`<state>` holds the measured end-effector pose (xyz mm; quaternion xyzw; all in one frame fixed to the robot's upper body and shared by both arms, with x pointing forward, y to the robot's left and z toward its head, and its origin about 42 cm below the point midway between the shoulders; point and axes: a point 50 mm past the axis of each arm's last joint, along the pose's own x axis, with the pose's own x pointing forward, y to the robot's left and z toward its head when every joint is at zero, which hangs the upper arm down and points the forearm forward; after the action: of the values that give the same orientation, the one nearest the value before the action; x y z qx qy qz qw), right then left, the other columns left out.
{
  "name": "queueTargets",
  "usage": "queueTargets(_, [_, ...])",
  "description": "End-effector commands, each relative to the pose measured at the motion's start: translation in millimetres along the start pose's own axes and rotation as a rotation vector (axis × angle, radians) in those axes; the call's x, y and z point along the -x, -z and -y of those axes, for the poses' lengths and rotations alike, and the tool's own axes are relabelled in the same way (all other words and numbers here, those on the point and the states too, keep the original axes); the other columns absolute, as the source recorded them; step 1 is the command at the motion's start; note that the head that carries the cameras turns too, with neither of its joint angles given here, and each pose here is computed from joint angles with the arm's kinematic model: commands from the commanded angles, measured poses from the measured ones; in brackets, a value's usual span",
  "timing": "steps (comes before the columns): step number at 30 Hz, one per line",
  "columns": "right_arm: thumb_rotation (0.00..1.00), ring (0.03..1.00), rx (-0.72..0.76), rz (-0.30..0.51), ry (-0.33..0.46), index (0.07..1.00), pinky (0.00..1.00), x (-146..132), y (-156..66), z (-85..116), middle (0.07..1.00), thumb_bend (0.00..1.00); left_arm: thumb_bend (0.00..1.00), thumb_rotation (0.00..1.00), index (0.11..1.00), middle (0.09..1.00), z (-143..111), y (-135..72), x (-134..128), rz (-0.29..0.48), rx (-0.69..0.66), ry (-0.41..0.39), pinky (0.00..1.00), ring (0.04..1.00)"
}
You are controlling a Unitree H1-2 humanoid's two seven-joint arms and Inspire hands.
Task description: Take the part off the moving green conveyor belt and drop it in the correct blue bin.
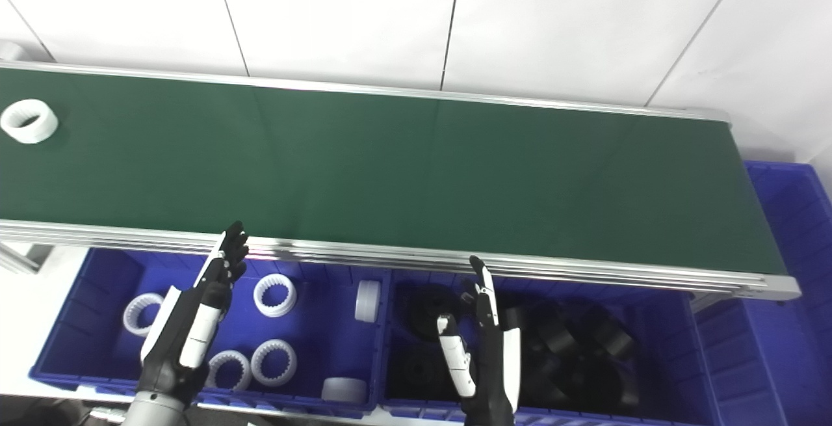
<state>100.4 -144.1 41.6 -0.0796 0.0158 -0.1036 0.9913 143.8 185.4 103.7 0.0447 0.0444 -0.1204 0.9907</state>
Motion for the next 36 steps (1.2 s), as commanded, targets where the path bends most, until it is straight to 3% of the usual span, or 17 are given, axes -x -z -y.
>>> queueTargets(1, [1.00,0.889,-0.113,0.034,0.007,0.943,0.83,-6.7,-24.3,-37.1,0.971,0.66,0.75,1.00,1.000,1.000,0.4,-7.3,-2.2,0.039,0.002,0.007,1.00,1.000])
queueTargets(13, [1.00,0.875,-0.092,0.036,0.015,0.950,0.81,-4.2,-20.2,-24.1,0.966,0.64,0.82,1.00,1.000,1.000,10.3,-7.7,-1.6,0.026,0.012,0.019,1.00,1.000])
queueTargets(36, [1.00,0.872,-0.092,0.022,0.003,0.963,0.82,5.4,-10.4,-13.3,0.975,0.66,0.83,1.00,1.000,1.000,20.8,0.1,3.1,0.023,0.016,0.028,1.00,1.000])
